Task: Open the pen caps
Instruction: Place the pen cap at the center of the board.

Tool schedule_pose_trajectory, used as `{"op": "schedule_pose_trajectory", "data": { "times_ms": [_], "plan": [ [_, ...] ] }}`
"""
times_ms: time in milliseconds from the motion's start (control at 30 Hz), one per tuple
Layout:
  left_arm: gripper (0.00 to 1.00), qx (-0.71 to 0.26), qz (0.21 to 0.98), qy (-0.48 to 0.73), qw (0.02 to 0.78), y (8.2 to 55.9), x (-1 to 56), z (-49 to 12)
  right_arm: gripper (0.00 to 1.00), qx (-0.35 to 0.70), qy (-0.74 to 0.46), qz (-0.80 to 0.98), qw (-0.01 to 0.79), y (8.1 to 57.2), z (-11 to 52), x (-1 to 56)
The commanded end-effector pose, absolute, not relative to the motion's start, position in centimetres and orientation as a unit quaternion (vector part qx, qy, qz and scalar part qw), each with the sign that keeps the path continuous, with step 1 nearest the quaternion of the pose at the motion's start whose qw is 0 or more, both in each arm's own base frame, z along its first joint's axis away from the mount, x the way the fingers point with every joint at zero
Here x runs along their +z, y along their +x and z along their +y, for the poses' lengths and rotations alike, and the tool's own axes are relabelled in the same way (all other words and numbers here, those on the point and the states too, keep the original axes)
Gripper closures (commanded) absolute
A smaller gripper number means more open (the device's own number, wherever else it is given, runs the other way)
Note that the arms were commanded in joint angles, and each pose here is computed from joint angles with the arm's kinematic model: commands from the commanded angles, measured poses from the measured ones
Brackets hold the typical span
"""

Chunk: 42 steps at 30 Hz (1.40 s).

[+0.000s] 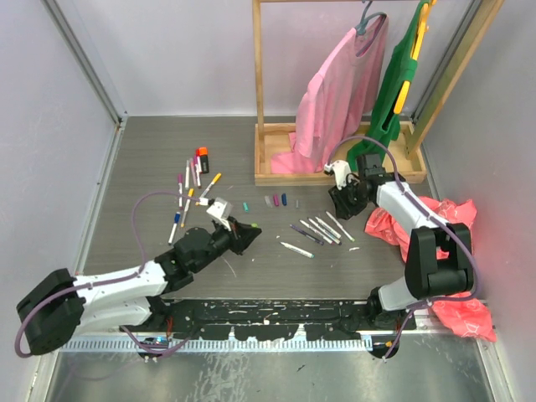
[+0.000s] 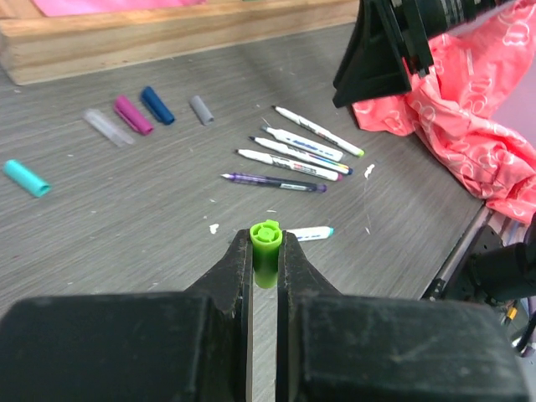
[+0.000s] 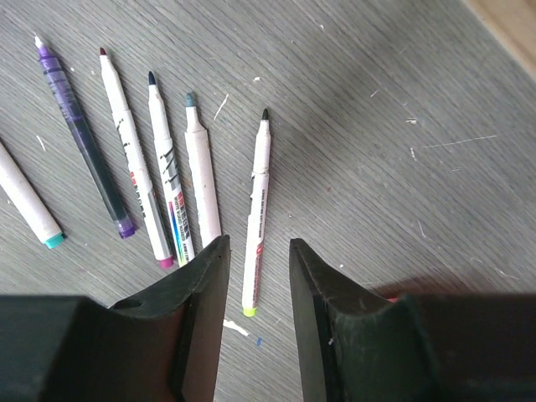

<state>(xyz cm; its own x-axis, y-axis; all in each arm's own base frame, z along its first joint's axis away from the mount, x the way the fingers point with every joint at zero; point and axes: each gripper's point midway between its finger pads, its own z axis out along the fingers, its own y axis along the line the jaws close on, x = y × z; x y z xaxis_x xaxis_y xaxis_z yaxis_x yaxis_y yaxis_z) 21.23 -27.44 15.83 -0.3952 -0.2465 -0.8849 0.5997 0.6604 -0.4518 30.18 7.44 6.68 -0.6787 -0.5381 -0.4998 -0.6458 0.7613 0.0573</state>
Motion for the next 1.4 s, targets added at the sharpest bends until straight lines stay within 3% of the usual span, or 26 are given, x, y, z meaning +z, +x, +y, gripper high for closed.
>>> {"op": "schedule_pose_trajectory", "data": {
  "times_ms": [0, 567, 1067, 1367],
  "plan": [
    [1.00, -0.407, 0.711, 0.110, 0.563, 21.7, 18.8, -30.3, 0.59, 0.115, -0.339, 0.893, 0.274, 30.6, 7.9, 8.9],
    [1.00, -0.381, 0.738, 0.112, 0.545, 22.3, 15.9, -41.1, 0.56, 0.080, -0.326, 0.888, 0.314, 31.1, 6.9, 10.8],
    [1.00, -0.240, 0.822, 0.013, 0.517, 29.1, 12.8, -46.1, 0.53, 0.040, -0.258, 0.899, 0.352, 32.3, 3.9, 12.3],
    [1.00, -0.249, 0.856, -0.036, 0.451, 34.4, 9.9, -46.7, 0.52, 0.032, -0.238, 0.899, 0.366, 32.6, 2.9, 12.9]
  ]
}}
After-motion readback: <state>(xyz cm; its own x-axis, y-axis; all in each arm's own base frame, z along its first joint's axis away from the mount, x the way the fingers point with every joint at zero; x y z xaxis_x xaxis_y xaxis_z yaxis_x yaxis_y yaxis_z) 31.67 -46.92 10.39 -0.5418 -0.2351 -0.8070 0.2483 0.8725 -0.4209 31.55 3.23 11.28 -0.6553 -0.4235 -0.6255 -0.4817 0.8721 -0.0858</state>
